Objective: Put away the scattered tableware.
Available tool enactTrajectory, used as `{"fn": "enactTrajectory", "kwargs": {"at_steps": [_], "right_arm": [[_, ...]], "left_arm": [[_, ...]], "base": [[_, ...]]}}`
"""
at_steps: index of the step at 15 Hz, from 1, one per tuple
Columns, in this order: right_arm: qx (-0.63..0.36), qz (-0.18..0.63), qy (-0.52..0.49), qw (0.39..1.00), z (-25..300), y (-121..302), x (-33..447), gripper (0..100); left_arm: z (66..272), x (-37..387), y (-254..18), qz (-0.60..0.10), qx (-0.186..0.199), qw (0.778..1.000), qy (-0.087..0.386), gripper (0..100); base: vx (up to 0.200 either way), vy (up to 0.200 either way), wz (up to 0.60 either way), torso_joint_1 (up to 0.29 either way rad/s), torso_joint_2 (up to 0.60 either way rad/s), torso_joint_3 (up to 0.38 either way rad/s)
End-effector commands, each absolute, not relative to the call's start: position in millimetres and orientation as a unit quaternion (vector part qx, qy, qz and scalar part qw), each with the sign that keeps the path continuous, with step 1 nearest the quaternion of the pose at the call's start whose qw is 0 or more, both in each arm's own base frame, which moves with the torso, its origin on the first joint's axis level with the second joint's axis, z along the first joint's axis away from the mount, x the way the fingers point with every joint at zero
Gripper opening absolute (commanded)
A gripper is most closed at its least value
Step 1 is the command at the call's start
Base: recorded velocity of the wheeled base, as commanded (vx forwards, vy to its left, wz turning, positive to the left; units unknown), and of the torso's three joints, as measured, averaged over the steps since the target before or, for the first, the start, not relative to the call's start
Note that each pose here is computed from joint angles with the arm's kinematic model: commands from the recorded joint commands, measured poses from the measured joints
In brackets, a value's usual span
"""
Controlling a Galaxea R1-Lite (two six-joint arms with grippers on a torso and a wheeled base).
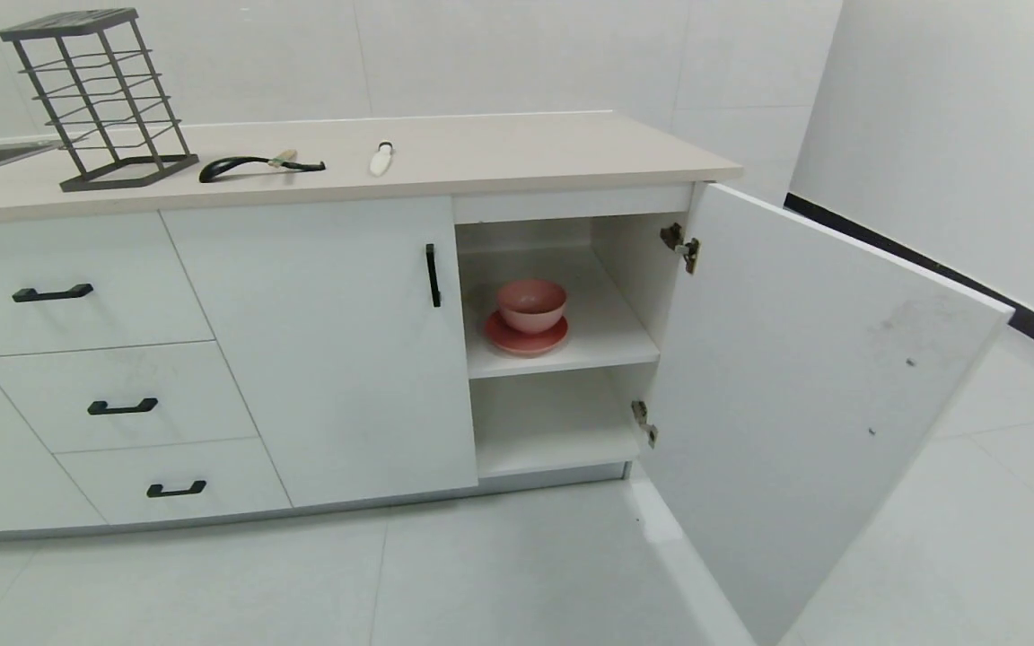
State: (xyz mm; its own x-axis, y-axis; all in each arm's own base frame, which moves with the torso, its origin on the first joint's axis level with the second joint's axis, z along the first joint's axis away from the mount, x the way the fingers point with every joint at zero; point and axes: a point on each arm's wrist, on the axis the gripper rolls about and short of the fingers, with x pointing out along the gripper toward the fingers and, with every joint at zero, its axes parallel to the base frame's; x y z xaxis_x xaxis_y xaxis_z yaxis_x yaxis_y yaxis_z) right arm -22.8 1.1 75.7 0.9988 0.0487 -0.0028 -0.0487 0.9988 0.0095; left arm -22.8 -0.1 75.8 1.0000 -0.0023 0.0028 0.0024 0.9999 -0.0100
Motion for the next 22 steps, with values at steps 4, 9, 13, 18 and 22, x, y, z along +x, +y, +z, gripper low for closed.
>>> {"fn": "enactTrajectory", "kwargs": {"at_steps": [4,9,13,18,22], "right_arm": [[0.003,0.024,0.002,1.0,75.7,1.1,-22.7,0],[0.003,0.024,0.002,1.0,75.7,1.1,-22.7,0],[0.002,0.024,0.002,1.0,75.7,1.1,-22.7,0],[0.005,0.024,0.002,1.0,75.7,1.1,-22.7,0],[0.011,0.009,-0.021,1.0,80.1,0.5,-22.7,0]], "left_arm": [[75.8,-22.8,-0.1,-0.002,-0.005,1.0,-0.002,100],[75.8,-22.8,-0.1,-0.002,-0.005,1.0,-0.002,100],[75.8,-22.8,-0.1,-0.002,-0.006,1.0,-0.002,100],[75.8,-22.8,-0.1,-0.002,-0.006,1.0,-0.002,100],[76.1,-22.8,0.3,0.008,-0.015,1.0,-0.003,100]], "base": [[-0.05,-0.2,0.0,0.004,0.0,0.004],[0.0,-0.2,0.0,0.003,0.0,0.008],[0.0,-0.2,0.0,0.002,0.0,0.004],[0.0,-0.2,0.0,0.003,0.0,0.008],[0.0,-0.15,0.0,-0.001,0.0,-0.001]]}}
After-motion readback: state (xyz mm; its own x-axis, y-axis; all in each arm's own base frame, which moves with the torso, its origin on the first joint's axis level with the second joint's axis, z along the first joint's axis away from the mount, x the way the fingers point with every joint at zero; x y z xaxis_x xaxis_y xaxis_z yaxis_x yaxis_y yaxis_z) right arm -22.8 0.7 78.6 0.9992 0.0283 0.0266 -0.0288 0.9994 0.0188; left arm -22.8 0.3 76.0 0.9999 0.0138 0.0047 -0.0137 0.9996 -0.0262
